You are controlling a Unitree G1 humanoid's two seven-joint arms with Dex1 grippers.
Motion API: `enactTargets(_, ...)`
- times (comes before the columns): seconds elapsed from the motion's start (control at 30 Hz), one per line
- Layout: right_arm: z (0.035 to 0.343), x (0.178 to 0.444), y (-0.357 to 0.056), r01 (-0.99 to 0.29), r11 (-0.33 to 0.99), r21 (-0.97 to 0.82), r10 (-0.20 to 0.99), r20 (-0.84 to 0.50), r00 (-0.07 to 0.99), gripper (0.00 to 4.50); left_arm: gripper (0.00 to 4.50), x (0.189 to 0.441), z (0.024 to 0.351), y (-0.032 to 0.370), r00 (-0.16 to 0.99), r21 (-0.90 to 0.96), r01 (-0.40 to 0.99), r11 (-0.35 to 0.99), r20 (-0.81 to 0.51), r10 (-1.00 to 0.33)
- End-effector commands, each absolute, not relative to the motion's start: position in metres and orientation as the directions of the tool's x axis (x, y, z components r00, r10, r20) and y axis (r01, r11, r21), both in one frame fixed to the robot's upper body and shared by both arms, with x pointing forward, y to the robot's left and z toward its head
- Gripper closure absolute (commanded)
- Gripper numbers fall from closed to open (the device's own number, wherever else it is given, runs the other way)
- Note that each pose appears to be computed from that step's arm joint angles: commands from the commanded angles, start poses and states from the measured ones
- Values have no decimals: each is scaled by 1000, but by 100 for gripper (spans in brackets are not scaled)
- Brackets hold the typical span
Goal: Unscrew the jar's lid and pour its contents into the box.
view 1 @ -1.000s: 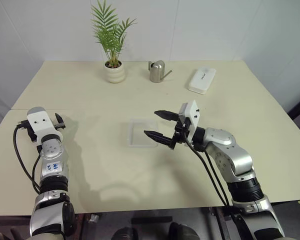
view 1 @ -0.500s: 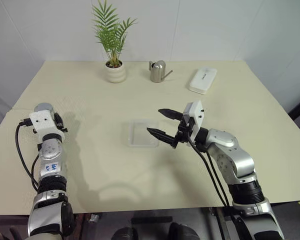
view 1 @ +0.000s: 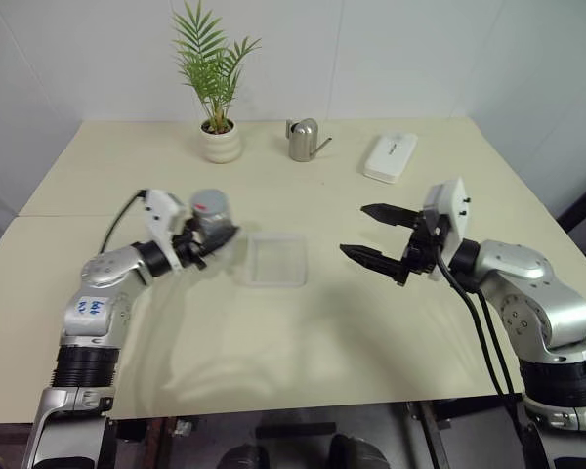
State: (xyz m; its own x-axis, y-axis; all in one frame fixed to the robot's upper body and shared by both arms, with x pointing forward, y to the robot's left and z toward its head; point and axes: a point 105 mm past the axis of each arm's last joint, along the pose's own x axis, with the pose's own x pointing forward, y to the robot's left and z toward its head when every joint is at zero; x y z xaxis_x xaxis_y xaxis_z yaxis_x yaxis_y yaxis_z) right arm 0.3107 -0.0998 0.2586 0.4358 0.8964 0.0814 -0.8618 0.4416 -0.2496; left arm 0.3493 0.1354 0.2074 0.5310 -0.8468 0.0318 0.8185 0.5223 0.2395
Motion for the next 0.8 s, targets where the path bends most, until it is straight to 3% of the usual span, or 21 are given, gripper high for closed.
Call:
enactTargets(0.03, 278, 295, -76, -888, 367, -278, 930, 120, 347, 0, 252, 337, 232, 117, 426, 257, 864, 432, 81, -901)
enactTargets(0.3, 285, 297, -32, -923, 317, -221, 945, 162, 285, 0, 252, 315, 227, 92, 301, 271, 915, 300, 40, -953)
enactTargets(0.8, 272, 308, -13, -934, 285, -214, 958, 104, 268, 0, 252, 315, 218, 87, 294, 280, 915, 291, 32, -955)
